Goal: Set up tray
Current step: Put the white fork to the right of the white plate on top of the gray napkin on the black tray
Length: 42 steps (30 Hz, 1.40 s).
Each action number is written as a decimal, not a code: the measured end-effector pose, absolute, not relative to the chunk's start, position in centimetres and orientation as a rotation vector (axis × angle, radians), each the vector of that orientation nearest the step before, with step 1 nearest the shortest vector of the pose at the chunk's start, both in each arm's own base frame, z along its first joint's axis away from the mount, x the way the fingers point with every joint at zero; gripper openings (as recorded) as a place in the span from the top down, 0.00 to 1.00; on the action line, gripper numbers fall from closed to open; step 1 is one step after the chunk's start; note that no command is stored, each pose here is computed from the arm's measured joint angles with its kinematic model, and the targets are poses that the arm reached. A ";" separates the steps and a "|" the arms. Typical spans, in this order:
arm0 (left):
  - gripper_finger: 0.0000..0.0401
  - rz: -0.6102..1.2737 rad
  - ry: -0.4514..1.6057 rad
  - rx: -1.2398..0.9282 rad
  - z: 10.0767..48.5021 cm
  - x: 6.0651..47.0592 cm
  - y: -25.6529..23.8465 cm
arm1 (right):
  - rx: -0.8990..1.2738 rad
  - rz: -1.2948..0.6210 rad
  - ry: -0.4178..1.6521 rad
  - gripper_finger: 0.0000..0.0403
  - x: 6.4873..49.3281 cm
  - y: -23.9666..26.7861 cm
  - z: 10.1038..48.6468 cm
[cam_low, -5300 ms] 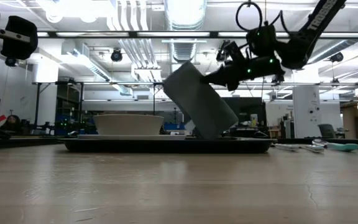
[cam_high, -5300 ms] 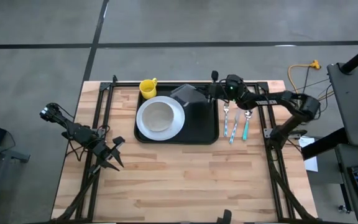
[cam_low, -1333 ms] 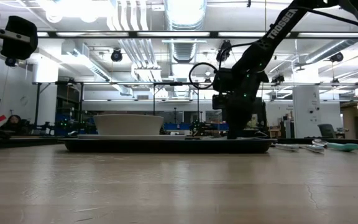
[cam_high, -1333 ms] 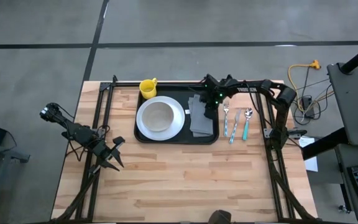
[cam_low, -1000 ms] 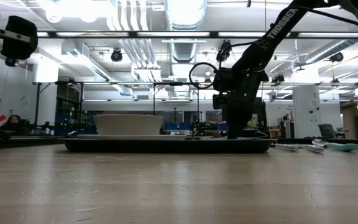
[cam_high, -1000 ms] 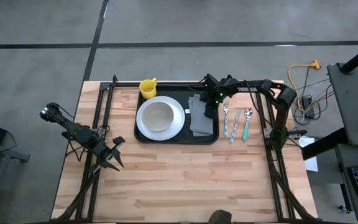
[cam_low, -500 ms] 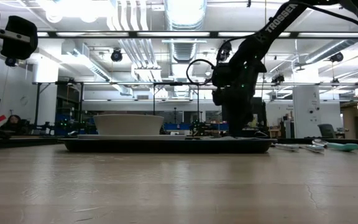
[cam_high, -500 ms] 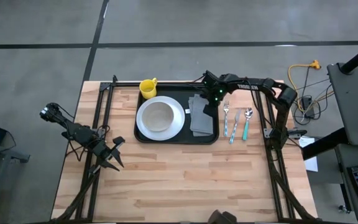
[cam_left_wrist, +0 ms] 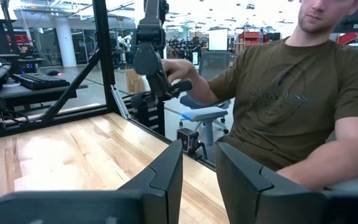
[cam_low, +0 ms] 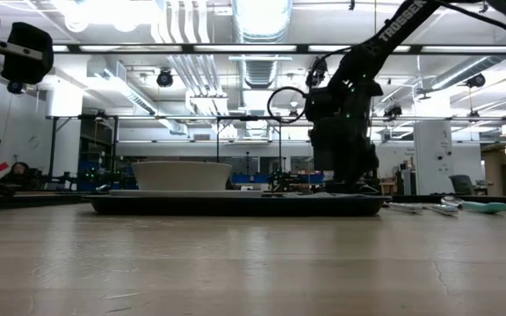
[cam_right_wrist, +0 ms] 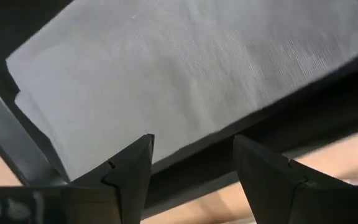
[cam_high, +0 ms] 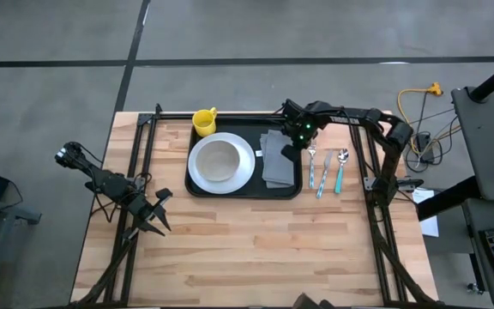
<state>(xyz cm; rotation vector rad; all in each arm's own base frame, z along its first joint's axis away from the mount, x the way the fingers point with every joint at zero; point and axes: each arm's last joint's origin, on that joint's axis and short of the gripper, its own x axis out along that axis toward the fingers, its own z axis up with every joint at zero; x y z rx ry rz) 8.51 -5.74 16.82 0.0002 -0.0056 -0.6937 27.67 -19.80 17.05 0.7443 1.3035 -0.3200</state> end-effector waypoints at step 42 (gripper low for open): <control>0.81 -0.694 -0.006 0.000 16.8 8.5 -5.7 | 1.169 -1.121 1.081 0.48 22.1 -13.2 19.2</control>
